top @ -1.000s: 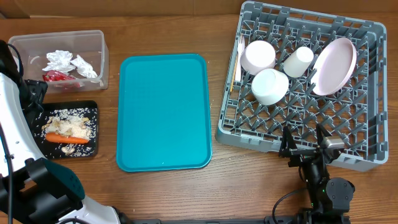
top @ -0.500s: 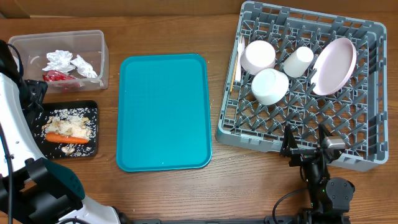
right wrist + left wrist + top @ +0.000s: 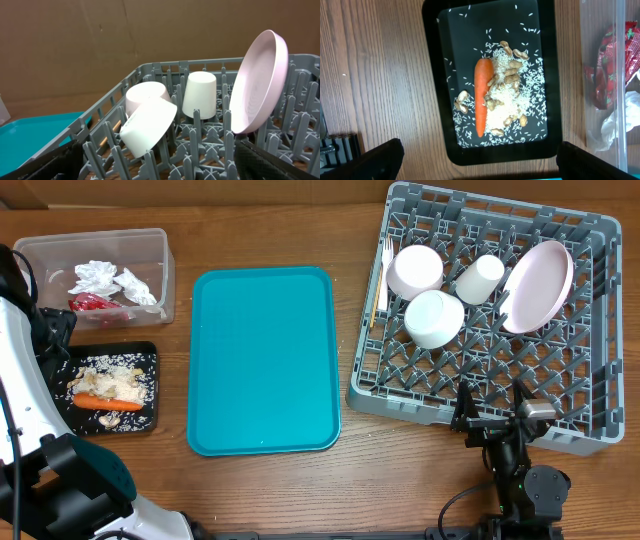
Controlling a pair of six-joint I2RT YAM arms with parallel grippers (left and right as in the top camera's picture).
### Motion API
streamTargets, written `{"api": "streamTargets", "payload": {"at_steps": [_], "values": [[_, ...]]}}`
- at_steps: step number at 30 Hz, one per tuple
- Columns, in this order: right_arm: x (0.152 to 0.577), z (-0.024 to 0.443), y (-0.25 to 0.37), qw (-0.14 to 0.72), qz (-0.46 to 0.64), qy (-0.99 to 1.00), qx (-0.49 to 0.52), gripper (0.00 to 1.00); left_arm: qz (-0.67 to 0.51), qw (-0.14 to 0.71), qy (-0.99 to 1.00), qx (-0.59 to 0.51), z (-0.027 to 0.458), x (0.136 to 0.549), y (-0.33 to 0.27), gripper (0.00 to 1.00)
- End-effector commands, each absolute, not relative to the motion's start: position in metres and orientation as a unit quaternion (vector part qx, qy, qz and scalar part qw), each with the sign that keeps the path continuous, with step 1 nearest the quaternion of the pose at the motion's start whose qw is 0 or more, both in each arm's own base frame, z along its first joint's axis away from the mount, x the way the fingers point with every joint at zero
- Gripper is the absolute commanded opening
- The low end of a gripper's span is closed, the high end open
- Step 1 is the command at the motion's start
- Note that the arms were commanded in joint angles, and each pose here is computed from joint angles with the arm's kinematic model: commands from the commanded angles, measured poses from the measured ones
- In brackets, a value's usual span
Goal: Sort waste into correct bins and load items into the dishwasher rack
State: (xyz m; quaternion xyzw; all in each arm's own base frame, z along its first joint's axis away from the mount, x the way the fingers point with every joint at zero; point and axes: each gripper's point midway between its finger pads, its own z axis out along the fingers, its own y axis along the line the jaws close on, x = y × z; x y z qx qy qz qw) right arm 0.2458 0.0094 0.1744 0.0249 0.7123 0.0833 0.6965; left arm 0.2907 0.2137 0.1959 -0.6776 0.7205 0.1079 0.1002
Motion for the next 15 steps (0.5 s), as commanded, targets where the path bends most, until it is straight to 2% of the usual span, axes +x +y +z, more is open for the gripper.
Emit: {"api": "streamTargets", "payload": {"at_steps": [1, 10, 15], "values": [[0.246, 0.172, 0.007, 0.698, 0.077, 0.711, 0.028, 1.00, 0.107, 0.109, 0.713, -0.684, 0.201, 0.290, 0.212, 1.00], [0.246, 0.172, 0.007, 0.698, 0.077, 0.711, 0.028, 1.00, 0.105, 0.109, 0.721, -0.676, 0.200, 0.294, 0.206, 1.00], [0.246, 0.172, 0.007, 0.698, 0.077, 0.711, 0.028, 1.00, 0.107, 0.136, 0.739, -0.651, 0.217, 0.299, 0.190, 1.00]]}}
